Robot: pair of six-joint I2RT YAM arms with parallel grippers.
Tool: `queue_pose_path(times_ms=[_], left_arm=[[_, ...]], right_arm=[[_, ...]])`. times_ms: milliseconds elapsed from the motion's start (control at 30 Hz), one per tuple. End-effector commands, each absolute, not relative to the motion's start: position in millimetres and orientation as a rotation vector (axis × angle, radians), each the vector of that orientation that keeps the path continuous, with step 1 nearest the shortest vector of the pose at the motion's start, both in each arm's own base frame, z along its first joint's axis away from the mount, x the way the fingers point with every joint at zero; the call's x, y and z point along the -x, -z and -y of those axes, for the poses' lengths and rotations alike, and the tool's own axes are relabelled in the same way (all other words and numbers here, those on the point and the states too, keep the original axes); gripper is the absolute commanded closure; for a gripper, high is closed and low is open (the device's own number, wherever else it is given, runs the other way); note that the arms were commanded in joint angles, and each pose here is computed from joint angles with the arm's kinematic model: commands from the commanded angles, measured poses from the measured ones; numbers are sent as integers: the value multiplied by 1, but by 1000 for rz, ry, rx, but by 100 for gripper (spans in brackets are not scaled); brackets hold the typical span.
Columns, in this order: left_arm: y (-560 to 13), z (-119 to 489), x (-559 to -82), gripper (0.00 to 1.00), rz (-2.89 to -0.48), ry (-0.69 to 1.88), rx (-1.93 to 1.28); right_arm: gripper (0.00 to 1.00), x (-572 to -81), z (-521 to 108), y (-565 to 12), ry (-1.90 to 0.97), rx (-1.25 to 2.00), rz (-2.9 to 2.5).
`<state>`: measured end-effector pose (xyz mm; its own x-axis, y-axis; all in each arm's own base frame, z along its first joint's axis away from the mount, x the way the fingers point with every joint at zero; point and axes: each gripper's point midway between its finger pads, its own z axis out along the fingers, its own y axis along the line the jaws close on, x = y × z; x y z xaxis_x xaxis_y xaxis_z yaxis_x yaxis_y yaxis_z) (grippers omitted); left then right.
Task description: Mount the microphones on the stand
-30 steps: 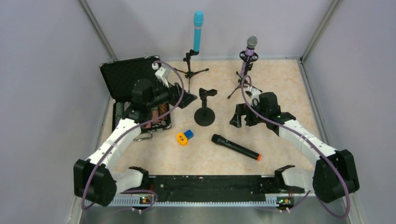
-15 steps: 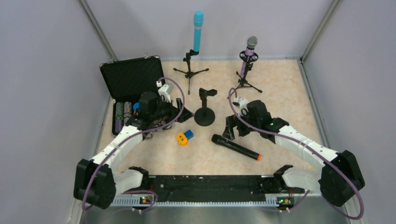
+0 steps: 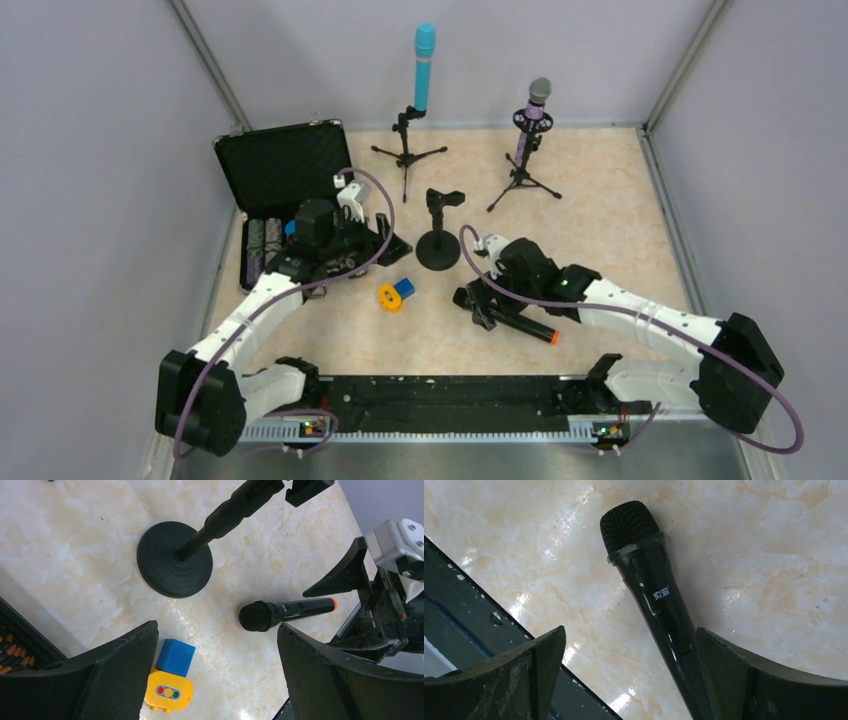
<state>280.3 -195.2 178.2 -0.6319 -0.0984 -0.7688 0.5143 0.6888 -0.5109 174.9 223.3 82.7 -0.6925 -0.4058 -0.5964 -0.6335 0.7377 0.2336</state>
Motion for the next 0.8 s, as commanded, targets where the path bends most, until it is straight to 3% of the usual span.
queue_pose_path(times_ms=[0,533,767], left_arm=[[-187,197,-288,8,-2029,941,-343],[-180,193,-278,9,-2045,936,-340],[-178,202,-283,11,-2048,992,-343]], right_arm=[[2,-180,-226,-92,-493,801,-2378],[2,-188,-224,-51,-236,854,-2479],[11,-187,-227,-45,-246,855,-2500]])
